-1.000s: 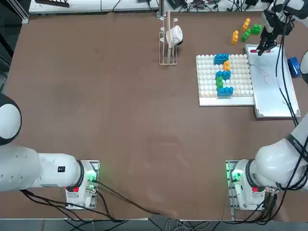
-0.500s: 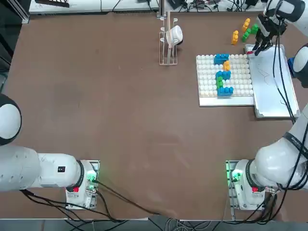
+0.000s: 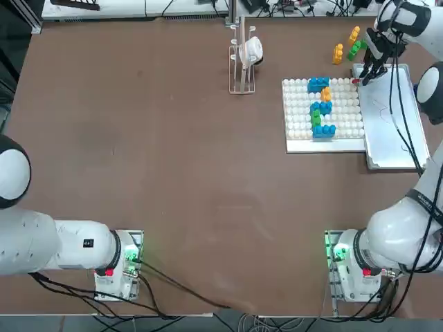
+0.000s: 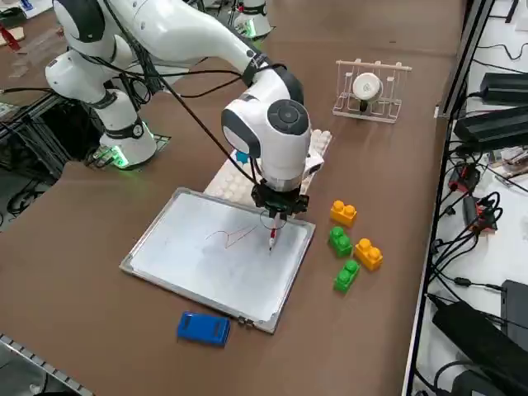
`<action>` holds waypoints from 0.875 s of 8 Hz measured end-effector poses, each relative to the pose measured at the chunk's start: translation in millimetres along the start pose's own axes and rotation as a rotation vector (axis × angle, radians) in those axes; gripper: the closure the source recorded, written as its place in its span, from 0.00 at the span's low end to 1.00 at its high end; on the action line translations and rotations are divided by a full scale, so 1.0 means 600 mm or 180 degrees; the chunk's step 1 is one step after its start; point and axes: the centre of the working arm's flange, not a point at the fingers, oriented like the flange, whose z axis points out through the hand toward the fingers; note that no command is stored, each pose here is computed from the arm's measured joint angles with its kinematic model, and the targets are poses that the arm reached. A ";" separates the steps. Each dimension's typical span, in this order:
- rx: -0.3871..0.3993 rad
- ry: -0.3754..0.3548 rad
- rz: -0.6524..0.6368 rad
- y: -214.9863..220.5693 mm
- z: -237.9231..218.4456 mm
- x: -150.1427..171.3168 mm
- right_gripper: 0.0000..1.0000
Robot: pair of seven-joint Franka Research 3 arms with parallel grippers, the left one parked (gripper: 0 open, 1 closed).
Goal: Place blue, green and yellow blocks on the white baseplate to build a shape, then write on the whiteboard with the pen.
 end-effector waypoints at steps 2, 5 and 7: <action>0.0001 0.0005 0.0005 0.002 0.008 -0.002 0.82; -0.0029 0.0000 0.0020 0.004 0.013 -0.006 0.81; -0.0060 -0.0009 0.0025 0.010 0.012 -0.010 0.73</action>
